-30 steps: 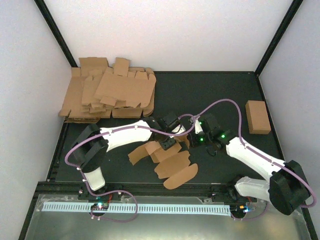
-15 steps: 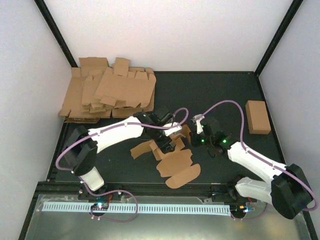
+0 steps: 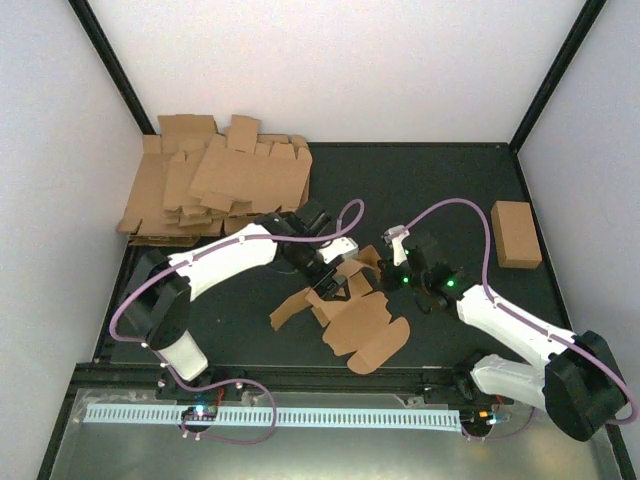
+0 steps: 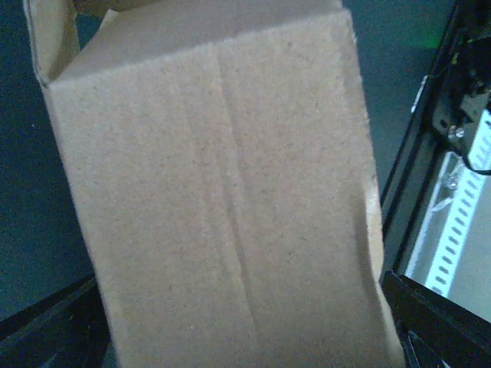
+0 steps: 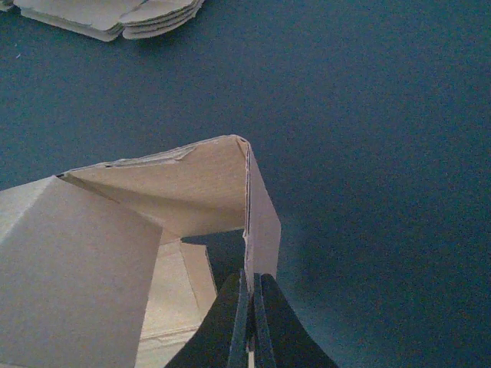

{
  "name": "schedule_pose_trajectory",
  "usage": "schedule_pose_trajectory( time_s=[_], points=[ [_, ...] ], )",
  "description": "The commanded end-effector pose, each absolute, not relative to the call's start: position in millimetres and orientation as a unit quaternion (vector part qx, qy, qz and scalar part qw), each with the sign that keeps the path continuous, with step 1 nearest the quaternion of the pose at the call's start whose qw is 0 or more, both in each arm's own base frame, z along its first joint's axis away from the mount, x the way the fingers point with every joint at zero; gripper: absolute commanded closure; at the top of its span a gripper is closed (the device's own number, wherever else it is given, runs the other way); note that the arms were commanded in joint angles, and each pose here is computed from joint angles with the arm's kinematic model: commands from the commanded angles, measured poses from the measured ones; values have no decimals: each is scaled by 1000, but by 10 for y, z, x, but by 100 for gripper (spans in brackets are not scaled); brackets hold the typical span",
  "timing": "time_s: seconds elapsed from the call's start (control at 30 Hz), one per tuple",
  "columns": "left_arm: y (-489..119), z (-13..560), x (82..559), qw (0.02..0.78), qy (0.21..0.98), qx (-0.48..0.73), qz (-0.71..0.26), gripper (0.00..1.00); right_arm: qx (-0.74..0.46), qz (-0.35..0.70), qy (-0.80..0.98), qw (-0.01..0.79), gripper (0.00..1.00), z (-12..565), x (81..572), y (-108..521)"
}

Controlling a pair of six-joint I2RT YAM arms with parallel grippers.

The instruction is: Fold the paper box

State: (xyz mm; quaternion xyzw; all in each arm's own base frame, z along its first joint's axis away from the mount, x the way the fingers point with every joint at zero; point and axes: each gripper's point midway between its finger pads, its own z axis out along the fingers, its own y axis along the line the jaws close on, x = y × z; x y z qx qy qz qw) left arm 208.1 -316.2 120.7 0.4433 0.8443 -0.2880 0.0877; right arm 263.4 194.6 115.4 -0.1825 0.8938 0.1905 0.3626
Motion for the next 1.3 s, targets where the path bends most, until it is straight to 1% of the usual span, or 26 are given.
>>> schedule_pose_trajectory(
  time_s=[0.0, 0.13, 0.3, 0.47, 0.53, 0.6, 0.63, 0.77, 0.97, 1.1, 1.27],
  points=[
    [-3255, 1579, 2102, 102, 820, 441, -351, 4, -186, 189, 884, 386, 98, 1235, 2682, 1960],
    [-3225, 1614, 2175, 100, 820, 420, -374, 10, -187, 190, 883, 387, 98, 1235, 2679, 1958],
    [-3226, 1637, 2190, 93, 816, 410, -396, 11, -187, 191, 881, 390, 98, 1258, 2679, 1958],
    [-3219, 1548, 2191, 80, 820, 404, -397, 18, -188, 192, 881, 389, 98, 1262, 2677, 1964],
    [-3222, 1522, 2183, 77, 820, 402, -400, 24, -188, 192, 881, 389, 98, 1263, 2672, 1962],
    [-3220, 1488, 2185, 72, 822, 400, -399, 35, -187, 193, 881, 390, 98, 1268, 2668, 1957],
    [-3218, 1469, 2185, 69, 824, 398, -397, 37, -187, 194, 881, 390, 98, 1270, 2666, 1959],
    [-3196, 1414, 2219, 77, 834, 389, -385, 39, -188, 197, 883, 384, 98, 1297, 2647, 1968],
    [-3171, 1456, 2286, 117, 838, 381, -371, 44, -183, 199, 881, 388, 98, 1317, 2640, 1962],
    [-3177, 1483, 2305, 126, 837, 381, -372, 47, -177, 198, 877, 399, 98, 1289, 2701, 1975],
    [-3134, 1505, 2374, 146, 843, 381, -351, 47, -174, 198, 872, 414, 98, 1345, 2823, 2030]
  ],
)
